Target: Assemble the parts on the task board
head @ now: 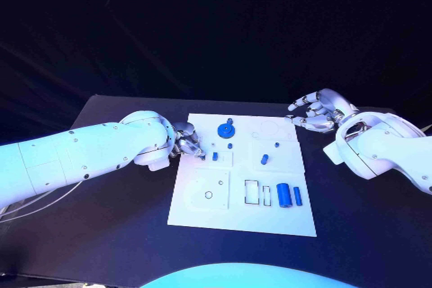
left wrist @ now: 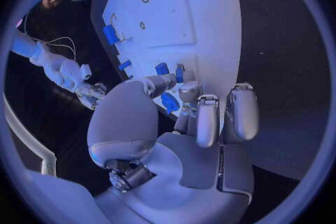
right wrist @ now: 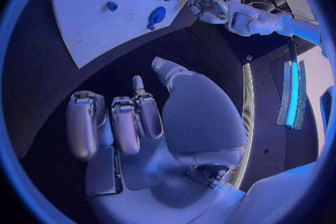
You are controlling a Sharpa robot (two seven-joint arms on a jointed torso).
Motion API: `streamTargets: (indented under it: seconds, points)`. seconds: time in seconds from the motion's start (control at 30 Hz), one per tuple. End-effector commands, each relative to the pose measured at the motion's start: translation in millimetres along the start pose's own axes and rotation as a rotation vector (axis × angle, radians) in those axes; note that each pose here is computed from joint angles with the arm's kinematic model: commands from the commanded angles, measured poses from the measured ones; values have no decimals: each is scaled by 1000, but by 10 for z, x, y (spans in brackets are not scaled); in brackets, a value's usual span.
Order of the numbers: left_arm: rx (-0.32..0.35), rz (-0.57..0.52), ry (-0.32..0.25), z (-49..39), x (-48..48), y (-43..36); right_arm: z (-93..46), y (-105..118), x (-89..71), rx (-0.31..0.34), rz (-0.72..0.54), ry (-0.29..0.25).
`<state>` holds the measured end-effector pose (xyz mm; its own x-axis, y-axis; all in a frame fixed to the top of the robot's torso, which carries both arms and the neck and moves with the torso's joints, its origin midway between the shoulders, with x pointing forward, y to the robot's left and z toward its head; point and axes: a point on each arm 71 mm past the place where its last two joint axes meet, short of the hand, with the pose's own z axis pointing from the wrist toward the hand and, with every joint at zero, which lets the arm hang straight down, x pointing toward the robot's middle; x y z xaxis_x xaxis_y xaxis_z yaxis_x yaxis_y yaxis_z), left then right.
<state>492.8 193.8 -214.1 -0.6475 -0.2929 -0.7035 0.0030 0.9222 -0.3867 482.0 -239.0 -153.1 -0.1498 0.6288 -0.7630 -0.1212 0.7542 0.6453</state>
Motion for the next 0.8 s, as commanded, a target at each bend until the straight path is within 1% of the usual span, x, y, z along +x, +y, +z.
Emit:
streamTargets:
  seconds: [0.03,0.8]
  points:
    - [-11,16,19,7,27,18,-3,11,6,-14,-5,4]
    - [-8,23,55,10,51,12,-4,7,7,-14,-5,3]
